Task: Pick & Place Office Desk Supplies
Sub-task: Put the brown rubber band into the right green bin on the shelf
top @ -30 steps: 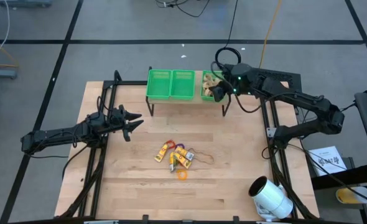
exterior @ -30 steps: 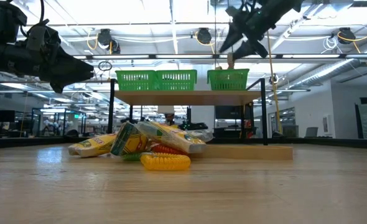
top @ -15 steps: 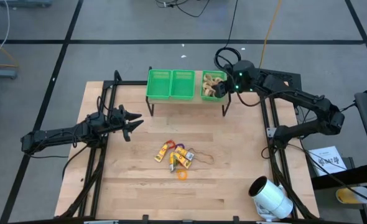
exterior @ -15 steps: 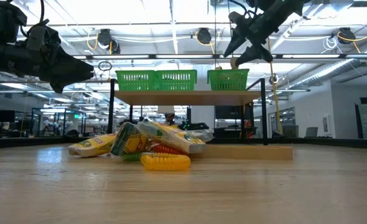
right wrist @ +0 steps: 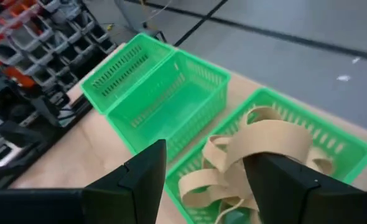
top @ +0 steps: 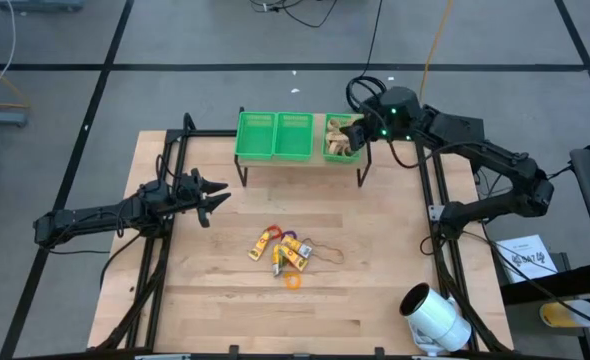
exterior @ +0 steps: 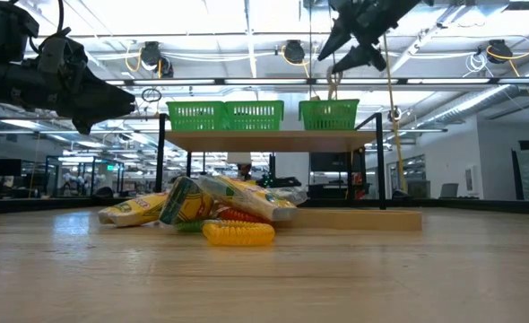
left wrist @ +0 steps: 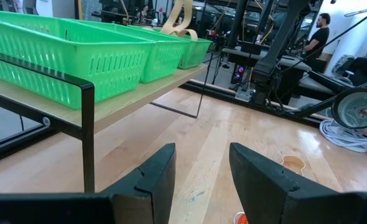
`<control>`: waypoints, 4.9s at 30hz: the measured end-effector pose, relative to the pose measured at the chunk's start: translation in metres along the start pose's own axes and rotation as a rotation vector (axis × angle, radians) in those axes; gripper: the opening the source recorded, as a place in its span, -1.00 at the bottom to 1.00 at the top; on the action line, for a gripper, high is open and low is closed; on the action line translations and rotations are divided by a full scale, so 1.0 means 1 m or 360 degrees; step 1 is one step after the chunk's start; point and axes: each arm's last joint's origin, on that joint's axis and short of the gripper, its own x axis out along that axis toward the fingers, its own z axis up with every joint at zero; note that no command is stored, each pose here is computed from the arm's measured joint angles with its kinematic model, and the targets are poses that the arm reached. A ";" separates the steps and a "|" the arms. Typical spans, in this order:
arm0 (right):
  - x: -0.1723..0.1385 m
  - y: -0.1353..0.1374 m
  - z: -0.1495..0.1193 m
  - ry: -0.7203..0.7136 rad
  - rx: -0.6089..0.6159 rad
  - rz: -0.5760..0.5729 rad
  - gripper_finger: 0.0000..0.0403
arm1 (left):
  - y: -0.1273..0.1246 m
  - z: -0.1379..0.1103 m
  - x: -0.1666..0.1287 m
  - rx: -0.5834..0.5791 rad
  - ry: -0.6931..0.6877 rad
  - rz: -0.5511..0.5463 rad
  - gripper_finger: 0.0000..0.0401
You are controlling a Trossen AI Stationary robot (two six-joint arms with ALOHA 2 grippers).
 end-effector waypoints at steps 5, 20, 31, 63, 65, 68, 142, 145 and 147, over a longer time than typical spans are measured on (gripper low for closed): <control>0.007 -0.001 -0.002 0.0178 -0.0019 -0.0114 0.00 | 0.000 0.000 0.000 0.0000 -0.0001 0.0000 -0.21; 0.044 0.001 -0.007 0.0361 0.0010 0.0125 0.00 | 0.000 0.000 0.000 0.0000 -0.0001 0.0000 -0.21; 0.044 0.000 0.006 0.0080 -0.0035 -0.0036 0.00 | 0.000 0.000 0.000 0.0000 -0.0001 0.0000 -0.21; 0.013 0.165 -0.092 0.0068 -0.0605 0.1380 0.00 | 0.000 0.000 0.000 0.0000 -0.0001 0.0000 -0.21; 0.006 0.178 -0.109 -0.0066 -0.0654 0.1555 0.00 | 0.000 0.000 0.000 0.0000 -0.0001 0.0000 -0.21; -0.003 0.187 -0.135 -0.0233 -0.0706 0.1733 0.00 | 0.000 0.000 0.000 0.0000 0.0000 0.0000 -0.21; 0.051 0.114 -0.262 0.0148 -0.1038 0.0399 -0.97 | 0.000 0.000 0.000 0.0000 0.0000 0.0000 -0.21; 0.039 0.117 -0.246 0.0006 -0.1031 0.0401 -0.98 | 0.000 0.000 0.000 0.0000 0.0000 -0.0001 -0.21; 0.033 0.118 -0.237 -0.0088 -0.1032 0.0369 -0.98 | 0.000 0.000 0.000 0.0000 0.0000 -0.0001 -0.21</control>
